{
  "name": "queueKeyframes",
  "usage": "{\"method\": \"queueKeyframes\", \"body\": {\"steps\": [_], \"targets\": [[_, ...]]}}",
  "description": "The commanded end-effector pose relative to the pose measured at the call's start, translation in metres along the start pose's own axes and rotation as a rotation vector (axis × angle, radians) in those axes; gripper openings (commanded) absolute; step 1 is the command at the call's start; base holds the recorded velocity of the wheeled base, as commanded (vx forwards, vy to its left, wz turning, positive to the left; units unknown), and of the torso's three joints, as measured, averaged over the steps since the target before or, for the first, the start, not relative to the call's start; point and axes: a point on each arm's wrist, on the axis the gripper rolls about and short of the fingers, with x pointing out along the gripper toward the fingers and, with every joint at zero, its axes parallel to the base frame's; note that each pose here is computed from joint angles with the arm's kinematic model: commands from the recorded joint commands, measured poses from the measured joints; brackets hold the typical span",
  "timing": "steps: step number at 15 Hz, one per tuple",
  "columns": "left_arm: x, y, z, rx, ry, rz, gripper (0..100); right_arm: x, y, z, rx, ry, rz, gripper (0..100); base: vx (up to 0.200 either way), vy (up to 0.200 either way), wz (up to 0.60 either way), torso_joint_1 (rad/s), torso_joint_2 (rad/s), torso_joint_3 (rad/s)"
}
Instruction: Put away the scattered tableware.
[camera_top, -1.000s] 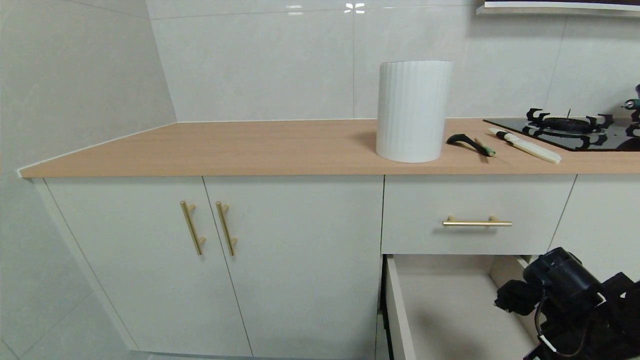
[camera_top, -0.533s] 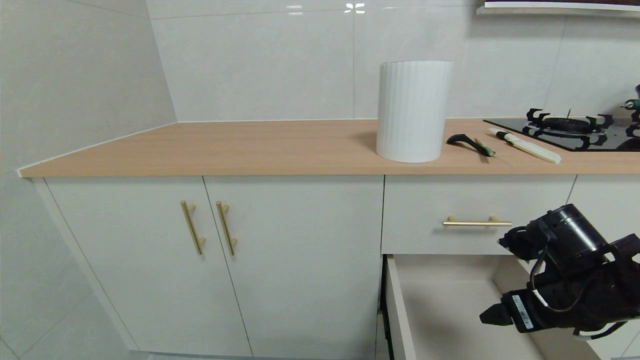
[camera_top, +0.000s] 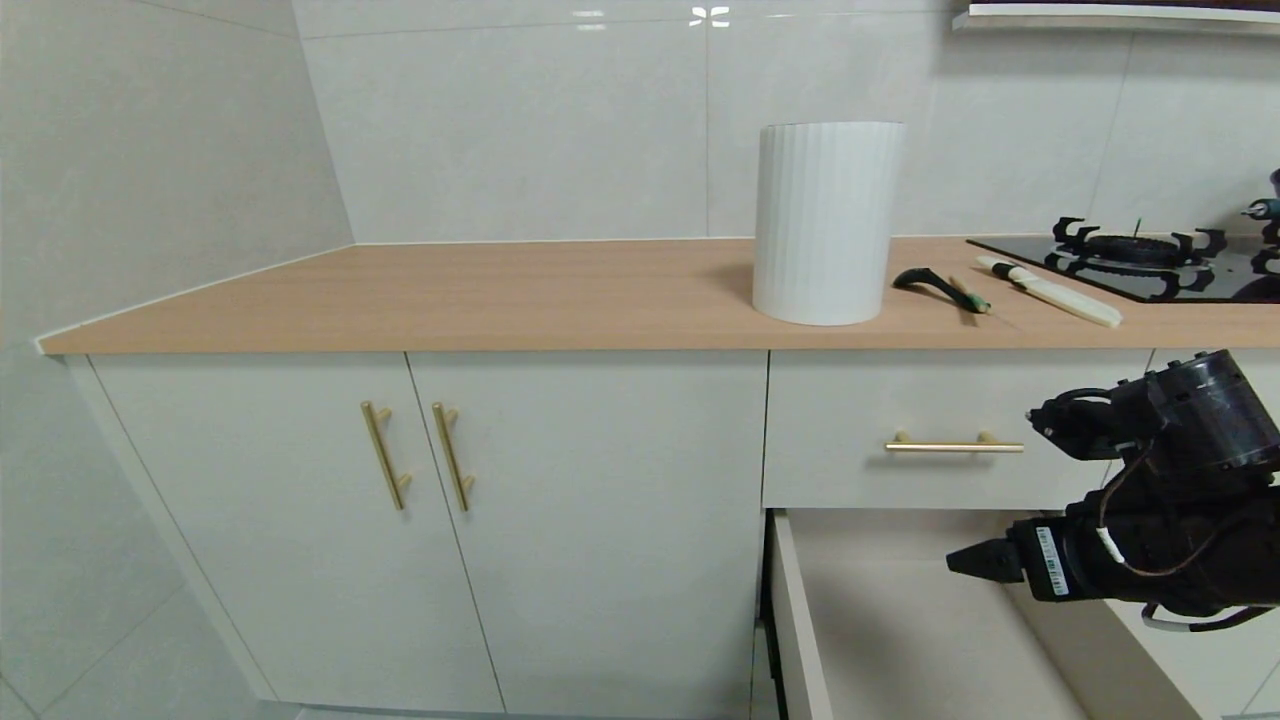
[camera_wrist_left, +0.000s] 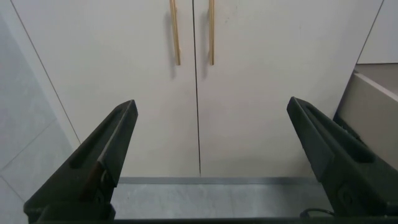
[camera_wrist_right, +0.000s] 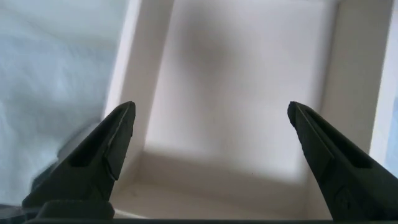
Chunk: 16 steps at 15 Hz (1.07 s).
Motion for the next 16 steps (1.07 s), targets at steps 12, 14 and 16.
{"method": "queueKeyframes", "body": {"steps": [12, 14, 16], "targets": [[0.0000, 0.0000, 0.0000, 0.000, -0.001, 0.000, 100, -0.0071, -0.0007, -0.0005, 0.001, -0.023, 0.002, 100, 0.000, 0.000, 0.00, 0.109, -0.33, -0.225], [0.0000, 0.0000, 0.0000, 0.000, -0.001, 0.000, 100, -0.0071, -0.0007, -0.0005, 0.001, -0.023, 0.002, 100, 0.000, 0.000, 0.00, 0.178, -0.46, -0.269], [0.0000, 0.0000, 0.0000, 0.000, -0.001, 0.000, 100, -0.0132, -0.0006, 0.0022, 0.004, -0.056, 0.009, 100, 0.000, 0.000, 0.00, 0.083, -0.20, -0.117]]}}
